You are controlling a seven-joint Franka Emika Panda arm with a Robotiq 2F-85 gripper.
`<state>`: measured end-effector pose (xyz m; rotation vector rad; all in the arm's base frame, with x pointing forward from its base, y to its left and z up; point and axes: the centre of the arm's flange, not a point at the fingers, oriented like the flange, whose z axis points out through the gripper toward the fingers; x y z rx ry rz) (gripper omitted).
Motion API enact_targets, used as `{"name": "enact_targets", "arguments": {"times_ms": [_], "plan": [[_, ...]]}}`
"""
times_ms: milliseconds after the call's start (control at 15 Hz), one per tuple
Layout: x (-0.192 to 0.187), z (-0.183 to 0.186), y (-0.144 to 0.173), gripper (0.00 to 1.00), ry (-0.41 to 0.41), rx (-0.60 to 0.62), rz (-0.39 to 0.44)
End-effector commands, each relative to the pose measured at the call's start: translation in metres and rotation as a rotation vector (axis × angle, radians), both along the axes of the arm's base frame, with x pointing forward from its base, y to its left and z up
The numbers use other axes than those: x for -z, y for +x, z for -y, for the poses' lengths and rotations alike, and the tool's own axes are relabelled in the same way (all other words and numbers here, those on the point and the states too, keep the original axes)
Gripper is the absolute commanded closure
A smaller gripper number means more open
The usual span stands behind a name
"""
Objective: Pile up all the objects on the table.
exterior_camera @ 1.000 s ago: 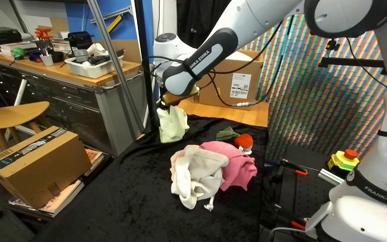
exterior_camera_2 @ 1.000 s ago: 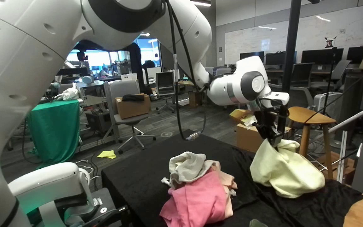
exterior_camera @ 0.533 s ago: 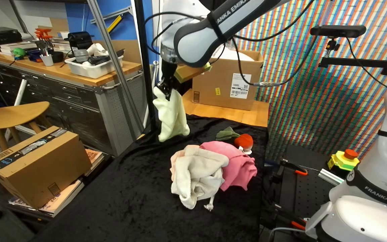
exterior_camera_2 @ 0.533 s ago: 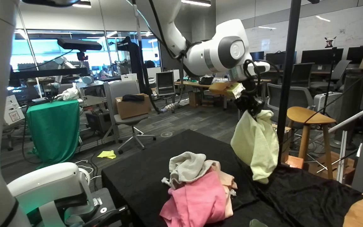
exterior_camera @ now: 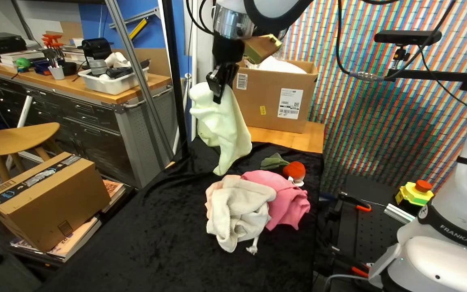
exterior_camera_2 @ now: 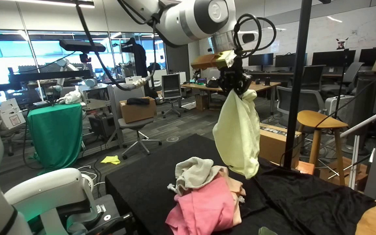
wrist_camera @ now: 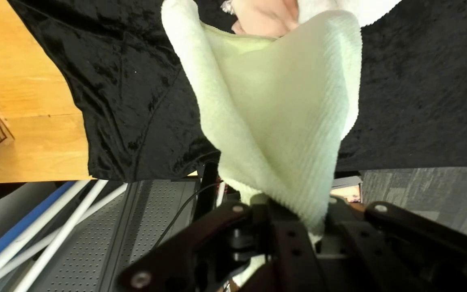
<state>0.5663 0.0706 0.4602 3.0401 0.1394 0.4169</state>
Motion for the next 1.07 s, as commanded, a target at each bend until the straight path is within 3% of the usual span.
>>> {"name": "enact_targets", "arguments": {"times_ms": [0, 267, 667, 1000], "plan": [[-0.030, -0.011, -0.044, 0.90, 0.000, -0.090, -0.004], [-0.043, -0.041, -0.071, 0.90, -0.014, -0.142, -0.015], [-0.052, -0.078, -0.107, 0.90, -0.001, -0.127, -0.051], [-0.036, -0.092, -0.103, 0.89, -0.014, -0.065, -0.090]]}}
